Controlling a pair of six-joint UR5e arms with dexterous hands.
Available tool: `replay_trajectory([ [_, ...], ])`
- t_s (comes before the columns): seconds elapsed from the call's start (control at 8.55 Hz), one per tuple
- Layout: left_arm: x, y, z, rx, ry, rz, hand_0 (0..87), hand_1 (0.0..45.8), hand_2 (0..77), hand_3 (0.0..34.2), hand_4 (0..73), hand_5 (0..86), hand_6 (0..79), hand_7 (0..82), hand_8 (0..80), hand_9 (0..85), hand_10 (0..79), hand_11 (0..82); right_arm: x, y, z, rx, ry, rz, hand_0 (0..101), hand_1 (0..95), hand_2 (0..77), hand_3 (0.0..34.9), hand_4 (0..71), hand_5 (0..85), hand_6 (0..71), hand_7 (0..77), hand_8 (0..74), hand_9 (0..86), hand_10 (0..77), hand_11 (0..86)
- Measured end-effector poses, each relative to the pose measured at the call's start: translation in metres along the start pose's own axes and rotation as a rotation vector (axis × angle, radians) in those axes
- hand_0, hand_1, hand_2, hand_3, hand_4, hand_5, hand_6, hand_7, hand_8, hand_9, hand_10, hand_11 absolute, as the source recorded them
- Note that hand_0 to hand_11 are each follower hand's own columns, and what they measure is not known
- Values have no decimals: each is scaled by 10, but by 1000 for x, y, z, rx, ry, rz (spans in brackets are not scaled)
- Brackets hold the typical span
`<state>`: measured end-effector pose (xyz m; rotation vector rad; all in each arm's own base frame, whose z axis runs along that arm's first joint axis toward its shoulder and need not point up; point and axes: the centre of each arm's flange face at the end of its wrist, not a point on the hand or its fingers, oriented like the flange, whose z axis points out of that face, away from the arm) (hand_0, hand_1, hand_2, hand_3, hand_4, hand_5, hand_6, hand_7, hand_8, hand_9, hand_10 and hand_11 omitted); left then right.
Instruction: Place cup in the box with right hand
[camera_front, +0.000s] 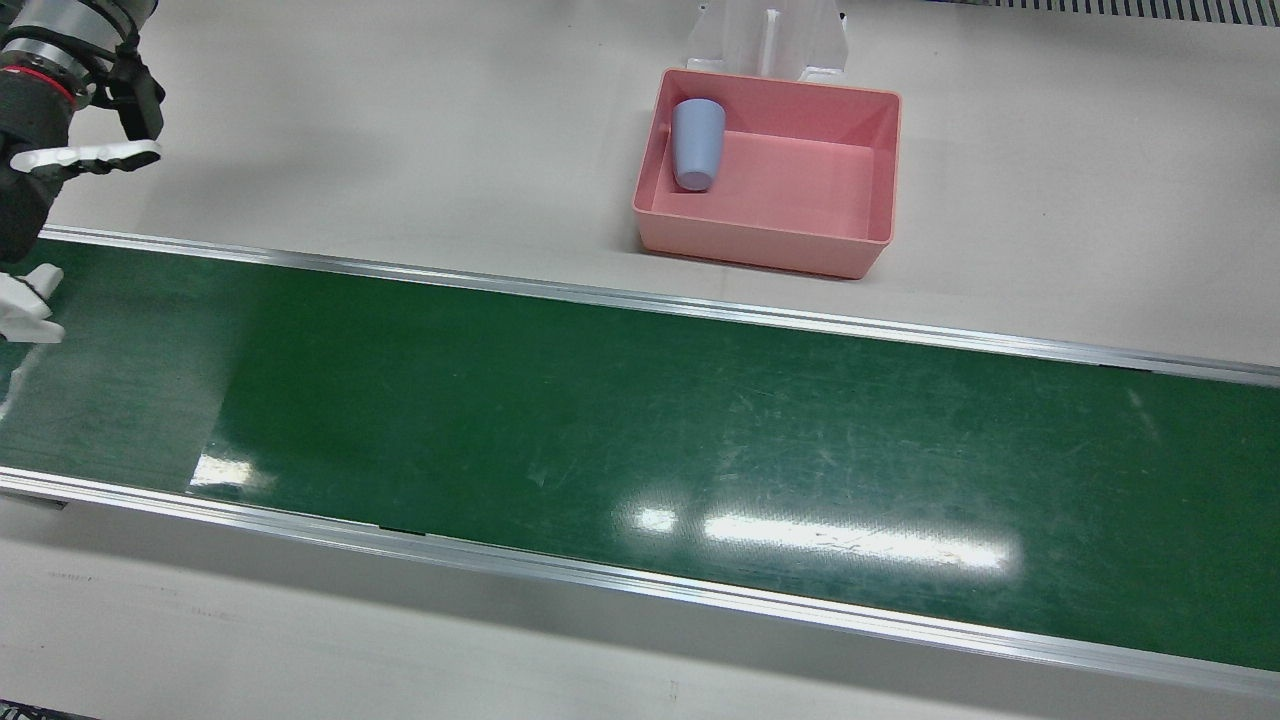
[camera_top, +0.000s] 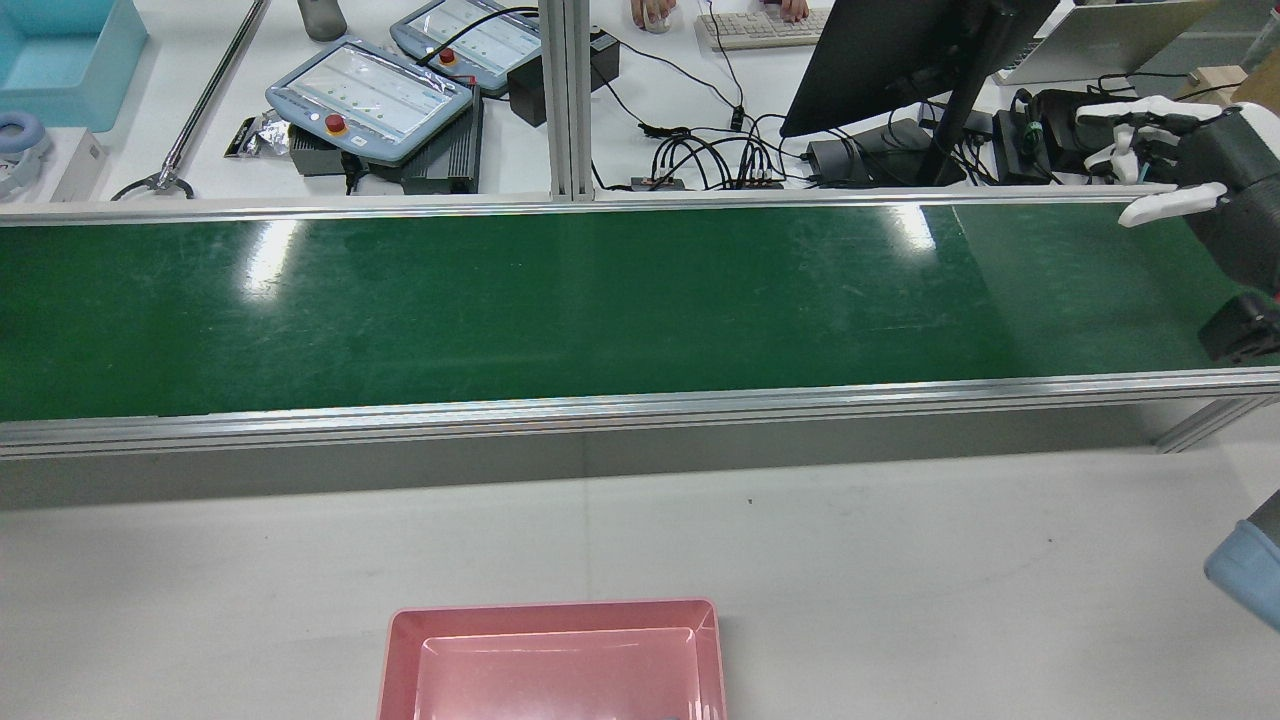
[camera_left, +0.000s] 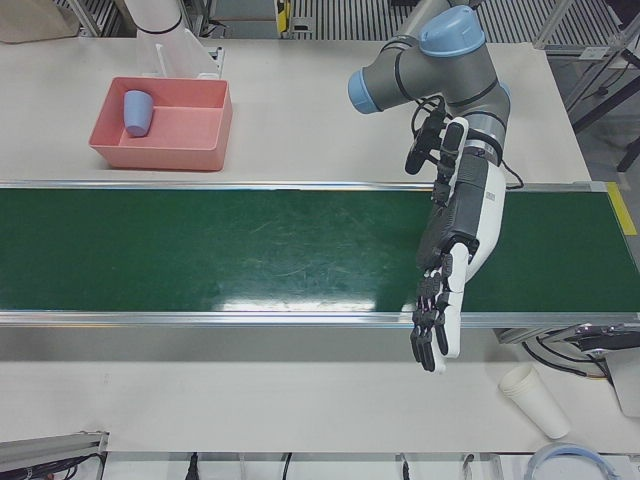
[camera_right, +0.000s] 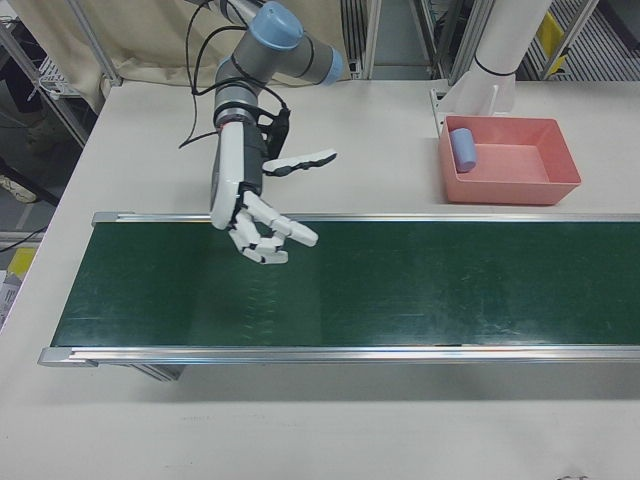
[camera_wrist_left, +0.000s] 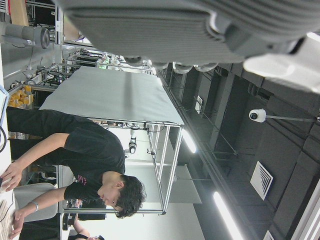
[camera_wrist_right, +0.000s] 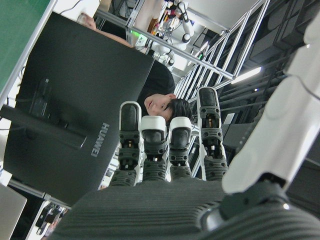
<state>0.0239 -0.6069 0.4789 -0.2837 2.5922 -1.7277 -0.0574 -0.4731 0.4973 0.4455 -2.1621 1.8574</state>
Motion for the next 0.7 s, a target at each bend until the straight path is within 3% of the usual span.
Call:
replay_trajectory([
  [0.23,0,0,0,-1,0,-1,0,5,0,0,11,0,0,0,0,0,0,0,-17,-42,2,75,-31,-27,501,104,11,0,267,109,262,698,480,704,311,453],
  [0.47,0,0,0,0,0,-1,0,5,0,0,11,5,0,0,0,0,0,0,-22,-50,3,84,-30,-26,536,125,55,0,295,109,251,704,475,704,311,453],
  [0.59,0,0,0,1,0,0,0,5,0,0,11,0,0,0,0,0,0,0,-22,-46,3,72,-22,-18,518,60,55,0,224,76,142,611,393,622,207,376],
  [0.7,0,-1,0,1,1,0,0,5,0,0,11,0,0,0,0,0,0,0,-18,-44,4,58,5,-3,525,104,16,0,218,76,104,458,273,518,93,229],
])
